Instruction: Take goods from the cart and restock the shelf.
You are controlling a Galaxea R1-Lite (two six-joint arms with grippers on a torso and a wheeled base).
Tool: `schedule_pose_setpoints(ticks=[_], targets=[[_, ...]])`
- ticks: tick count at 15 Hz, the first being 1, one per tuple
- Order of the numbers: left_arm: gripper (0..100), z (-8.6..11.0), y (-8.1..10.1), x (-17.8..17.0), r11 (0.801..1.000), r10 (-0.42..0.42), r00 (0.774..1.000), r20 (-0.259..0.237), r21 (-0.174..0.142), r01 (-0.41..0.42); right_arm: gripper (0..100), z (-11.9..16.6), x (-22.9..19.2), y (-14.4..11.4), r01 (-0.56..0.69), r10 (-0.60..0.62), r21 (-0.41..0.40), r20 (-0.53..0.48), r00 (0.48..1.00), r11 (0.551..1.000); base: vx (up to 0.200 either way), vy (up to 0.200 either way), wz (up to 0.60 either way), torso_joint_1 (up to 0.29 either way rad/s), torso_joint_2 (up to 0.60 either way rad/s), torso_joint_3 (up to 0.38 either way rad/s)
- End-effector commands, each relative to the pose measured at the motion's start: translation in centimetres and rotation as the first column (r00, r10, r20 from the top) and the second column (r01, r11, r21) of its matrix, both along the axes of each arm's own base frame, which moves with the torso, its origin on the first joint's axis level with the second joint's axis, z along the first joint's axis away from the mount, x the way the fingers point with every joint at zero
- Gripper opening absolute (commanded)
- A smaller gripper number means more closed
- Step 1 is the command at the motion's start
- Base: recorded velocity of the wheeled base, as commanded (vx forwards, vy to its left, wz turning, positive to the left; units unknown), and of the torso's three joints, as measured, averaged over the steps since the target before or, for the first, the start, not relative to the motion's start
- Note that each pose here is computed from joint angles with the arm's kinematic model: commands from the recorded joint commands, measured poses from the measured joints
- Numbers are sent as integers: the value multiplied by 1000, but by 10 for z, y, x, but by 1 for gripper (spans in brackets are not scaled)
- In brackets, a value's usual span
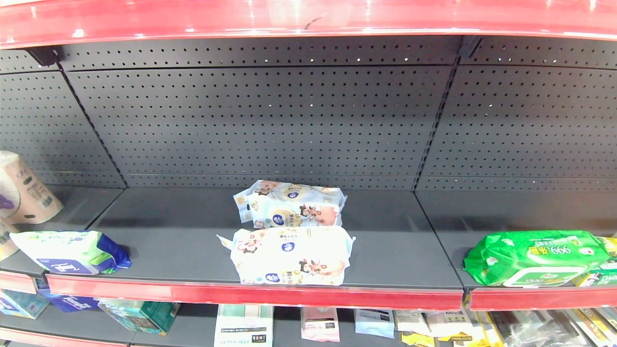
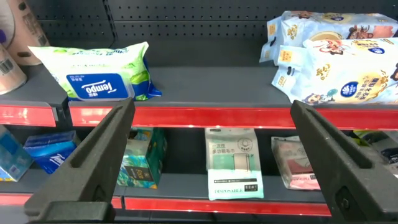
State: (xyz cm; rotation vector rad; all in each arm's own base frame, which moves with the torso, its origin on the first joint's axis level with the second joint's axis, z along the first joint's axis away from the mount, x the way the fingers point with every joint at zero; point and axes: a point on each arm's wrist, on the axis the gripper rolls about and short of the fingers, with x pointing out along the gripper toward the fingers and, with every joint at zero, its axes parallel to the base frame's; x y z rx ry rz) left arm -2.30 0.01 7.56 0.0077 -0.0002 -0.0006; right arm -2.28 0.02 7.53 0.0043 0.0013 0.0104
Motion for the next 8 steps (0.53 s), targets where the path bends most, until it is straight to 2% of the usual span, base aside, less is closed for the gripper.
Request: schedule_pose_setpoints(ticks=[1, 8], targets=[[100, 0, 0, 0, 1000, 1, 1000, -2, 0, -1, 100, 0, 0, 0, 0, 0, 2, -2, 1000, 1000, 0, 0, 0, 0, 0, 0], [100, 0, 0, 0, 1000, 1, 1000, -2, 0, -1, 100, 0, 0, 0, 0, 0, 2, -2, 1000, 1000, 0, 0, 0, 0, 0, 0]])
